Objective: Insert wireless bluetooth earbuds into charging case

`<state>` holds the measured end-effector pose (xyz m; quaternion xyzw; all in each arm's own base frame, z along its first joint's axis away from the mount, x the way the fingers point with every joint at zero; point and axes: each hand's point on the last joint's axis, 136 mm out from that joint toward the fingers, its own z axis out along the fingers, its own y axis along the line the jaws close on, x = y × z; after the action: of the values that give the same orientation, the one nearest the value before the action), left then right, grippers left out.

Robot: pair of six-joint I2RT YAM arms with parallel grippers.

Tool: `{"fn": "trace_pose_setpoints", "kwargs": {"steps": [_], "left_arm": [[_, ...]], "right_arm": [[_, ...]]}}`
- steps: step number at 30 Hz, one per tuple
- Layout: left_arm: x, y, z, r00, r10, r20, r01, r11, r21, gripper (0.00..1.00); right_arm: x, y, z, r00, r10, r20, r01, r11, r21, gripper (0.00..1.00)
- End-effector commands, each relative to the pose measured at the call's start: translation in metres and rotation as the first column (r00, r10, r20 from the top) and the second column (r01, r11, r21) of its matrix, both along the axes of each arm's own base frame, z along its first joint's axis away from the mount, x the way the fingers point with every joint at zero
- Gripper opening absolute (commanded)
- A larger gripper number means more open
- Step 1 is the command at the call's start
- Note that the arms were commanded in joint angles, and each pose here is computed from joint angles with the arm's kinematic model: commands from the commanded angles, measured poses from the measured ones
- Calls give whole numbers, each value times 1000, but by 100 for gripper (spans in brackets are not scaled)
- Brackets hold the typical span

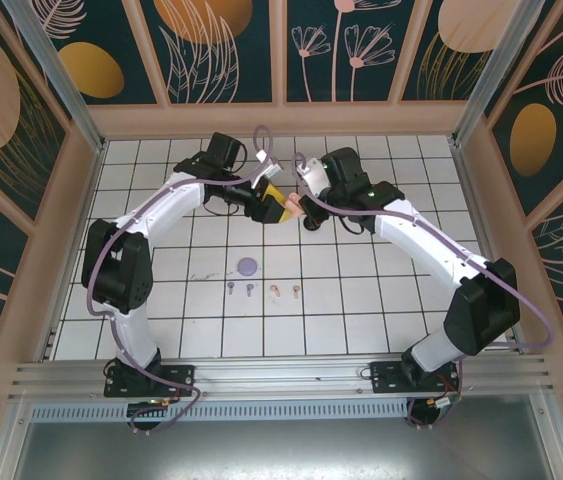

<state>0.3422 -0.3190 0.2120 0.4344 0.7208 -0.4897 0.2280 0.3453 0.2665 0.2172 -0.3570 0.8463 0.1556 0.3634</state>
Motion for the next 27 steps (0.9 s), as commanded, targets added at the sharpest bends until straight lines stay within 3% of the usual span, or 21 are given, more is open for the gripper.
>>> {"fn": "trace_pose_setpoints", "kwargs": {"steps": [1,10,19,27], "left_arm": [[-2,-2,2,999,-37,-13,37,999,-23,72],[-1,-4,2,998,-52,-24,51,998,-41,66],[-4,-6,6,997,-71,-31,69,995,-65,49],[-8,-5,6,996,-86,-34,83,994,-71,44]], "right_arm": [[0,4,3,1000,17,14,-16,999,-30,0],[-2,9,2,1000,24,17,-23,999,-38,0],[-2,13,4,999,27,20,-26,999,-35,0],[0,15,3,999,26,19,-25,999,-34,0]]}}
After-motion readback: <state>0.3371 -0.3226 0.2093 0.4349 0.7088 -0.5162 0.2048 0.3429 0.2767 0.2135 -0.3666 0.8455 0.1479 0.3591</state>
